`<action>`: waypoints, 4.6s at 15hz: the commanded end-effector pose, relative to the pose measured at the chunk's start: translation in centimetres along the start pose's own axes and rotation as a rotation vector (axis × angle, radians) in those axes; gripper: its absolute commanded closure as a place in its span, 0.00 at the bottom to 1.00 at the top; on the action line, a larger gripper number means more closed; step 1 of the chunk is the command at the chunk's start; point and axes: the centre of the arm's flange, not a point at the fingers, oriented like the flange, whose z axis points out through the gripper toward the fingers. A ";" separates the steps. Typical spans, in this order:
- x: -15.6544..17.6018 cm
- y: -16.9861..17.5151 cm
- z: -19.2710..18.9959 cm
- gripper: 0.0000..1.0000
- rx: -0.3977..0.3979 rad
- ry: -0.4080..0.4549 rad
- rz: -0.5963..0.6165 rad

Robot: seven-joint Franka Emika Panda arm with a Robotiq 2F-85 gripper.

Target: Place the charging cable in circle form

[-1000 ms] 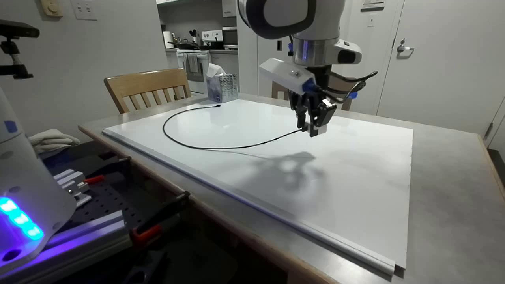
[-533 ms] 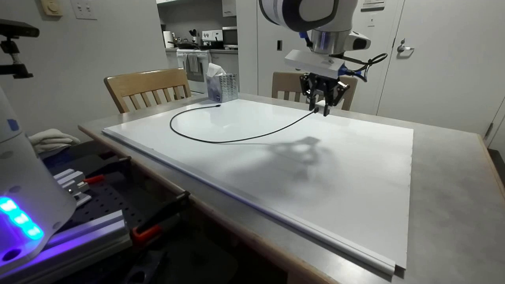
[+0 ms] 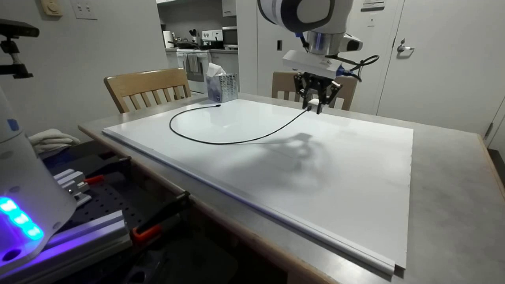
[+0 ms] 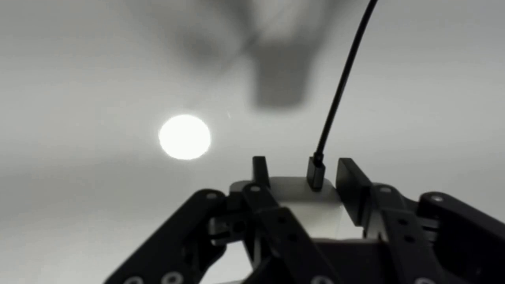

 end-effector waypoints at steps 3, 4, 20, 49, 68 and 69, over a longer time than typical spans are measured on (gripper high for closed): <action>2.9 -6.1 0.7 0.78 0.157 0.004 -0.270; 2.3 -6.8 0.9 0.78 0.163 -0.009 -0.327; 2.7 -13.6 3.5 0.53 0.198 -0.077 -0.635; 0.0 -24.7 7.2 0.53 0.310 -0.234 -1.300; 0.9 -32.1 11.8 0.78 0.199 -0.166 -2.228; 0.9 -32.1 11.8 0.78 0.221 -0.164 -2.280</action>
